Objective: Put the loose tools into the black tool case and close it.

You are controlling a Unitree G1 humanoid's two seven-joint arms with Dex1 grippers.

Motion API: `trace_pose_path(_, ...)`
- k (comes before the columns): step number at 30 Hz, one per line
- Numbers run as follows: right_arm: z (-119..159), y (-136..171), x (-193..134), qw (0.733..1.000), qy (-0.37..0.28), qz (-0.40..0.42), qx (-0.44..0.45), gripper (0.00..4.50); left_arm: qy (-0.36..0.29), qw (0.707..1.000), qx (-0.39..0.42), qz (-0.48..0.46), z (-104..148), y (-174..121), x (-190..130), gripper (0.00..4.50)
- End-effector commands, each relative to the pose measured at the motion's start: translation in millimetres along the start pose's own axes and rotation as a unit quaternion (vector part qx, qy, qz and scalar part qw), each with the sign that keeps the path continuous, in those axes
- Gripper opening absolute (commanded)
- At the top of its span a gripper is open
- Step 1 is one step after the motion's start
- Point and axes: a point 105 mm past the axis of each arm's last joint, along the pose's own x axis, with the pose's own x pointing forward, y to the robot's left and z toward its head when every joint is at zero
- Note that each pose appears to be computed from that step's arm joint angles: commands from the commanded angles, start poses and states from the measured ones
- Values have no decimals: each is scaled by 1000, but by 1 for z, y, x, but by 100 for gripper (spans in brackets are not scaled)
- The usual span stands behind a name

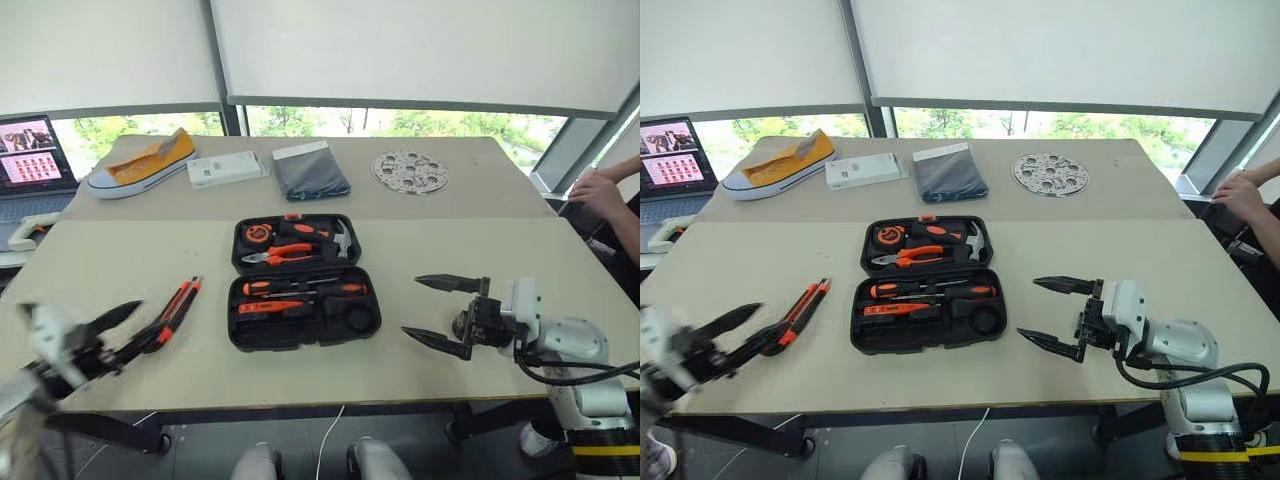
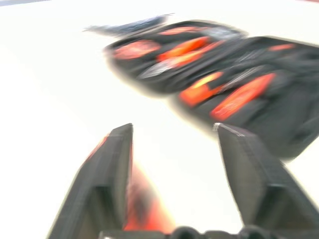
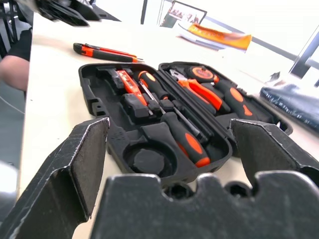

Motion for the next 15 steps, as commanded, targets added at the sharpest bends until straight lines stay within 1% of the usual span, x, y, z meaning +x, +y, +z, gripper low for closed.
trace_pose_path(1, 6, 5, -5, 1000, -18, 9, 18, 450, 39, 990, -15, 132, -15, 30, -52, 445)
trace_pose_path(3, 3, 11, -8, 999, -19, 18, 43, 450, 81, 976, -48, 195, -34, 41, -84, 445)
trace_pose_path(5, 0, 15, -9, 999, -13, 29, 43, 450, 82, 973, -69, 205, -36, 40, -93, 445)
trace_pose_path(6, -1, 18, -9, 998, -10, 39, 42, 450, 78, 974, -74, 199, -34, 37, -91, 445)
trace_pose_path(7, -2, 20, -9, 998, -10, 45, 40, 450, 75, 976, -74, 192, -31, 35, -88, 445)
trace_pose_path(9, -2, 21, -7, 998, -13, 49, 36, 450, 96, 978, -74, 172, -32, 30, -80, 445)
trace_pose_path(12, 4, 16, -2, 998, -32, 41, 31, 450, 110, 986, -69, 109, -22, 13, -48, 445)
trace_pose_path(13, 6, 14, 0, 998, -37, 38, 30, 450, 112, 986, -70, 97, -19, 10, -41, 445)
trace_pose_path(15, 12, 10, 4, 998, -51, 31, 29, 450, 113, 987, -84, 75, -10, 5, -17, 445)
